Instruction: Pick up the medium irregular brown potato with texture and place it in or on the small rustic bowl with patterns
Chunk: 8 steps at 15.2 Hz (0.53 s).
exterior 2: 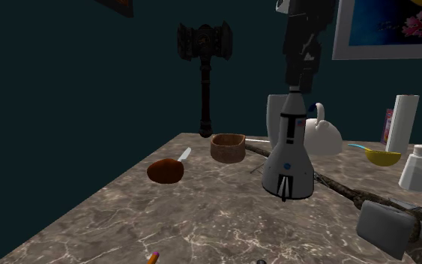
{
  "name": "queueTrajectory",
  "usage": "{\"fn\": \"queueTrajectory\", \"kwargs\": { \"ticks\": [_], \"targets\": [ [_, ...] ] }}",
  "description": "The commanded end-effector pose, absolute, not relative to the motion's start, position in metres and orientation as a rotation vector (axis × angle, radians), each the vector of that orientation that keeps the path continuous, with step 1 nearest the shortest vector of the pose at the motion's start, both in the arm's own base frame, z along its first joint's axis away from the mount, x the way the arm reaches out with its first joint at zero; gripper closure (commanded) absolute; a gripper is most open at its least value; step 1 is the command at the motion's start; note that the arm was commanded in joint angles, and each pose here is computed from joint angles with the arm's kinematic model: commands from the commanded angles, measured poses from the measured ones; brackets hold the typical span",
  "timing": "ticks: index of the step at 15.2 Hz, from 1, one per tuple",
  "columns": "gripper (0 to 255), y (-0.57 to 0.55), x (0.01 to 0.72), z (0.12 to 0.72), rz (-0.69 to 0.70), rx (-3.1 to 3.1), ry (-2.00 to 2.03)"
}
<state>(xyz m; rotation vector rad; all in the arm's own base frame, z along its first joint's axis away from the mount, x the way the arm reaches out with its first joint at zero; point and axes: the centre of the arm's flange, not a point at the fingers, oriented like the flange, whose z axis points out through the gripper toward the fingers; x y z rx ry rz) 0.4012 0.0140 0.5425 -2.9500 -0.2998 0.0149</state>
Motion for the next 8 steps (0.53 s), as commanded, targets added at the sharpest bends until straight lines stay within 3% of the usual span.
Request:
{"fn": "queueTrajectory", "kwargs": {
  "ticks": [1,8],
  "targets": [
    [0,0.012,0.423,0.524,0.008,-2.923,-0.362],
    [0,0.014,0.501,0.470,-0.008,-2.819,-0.561]
  ]
}}
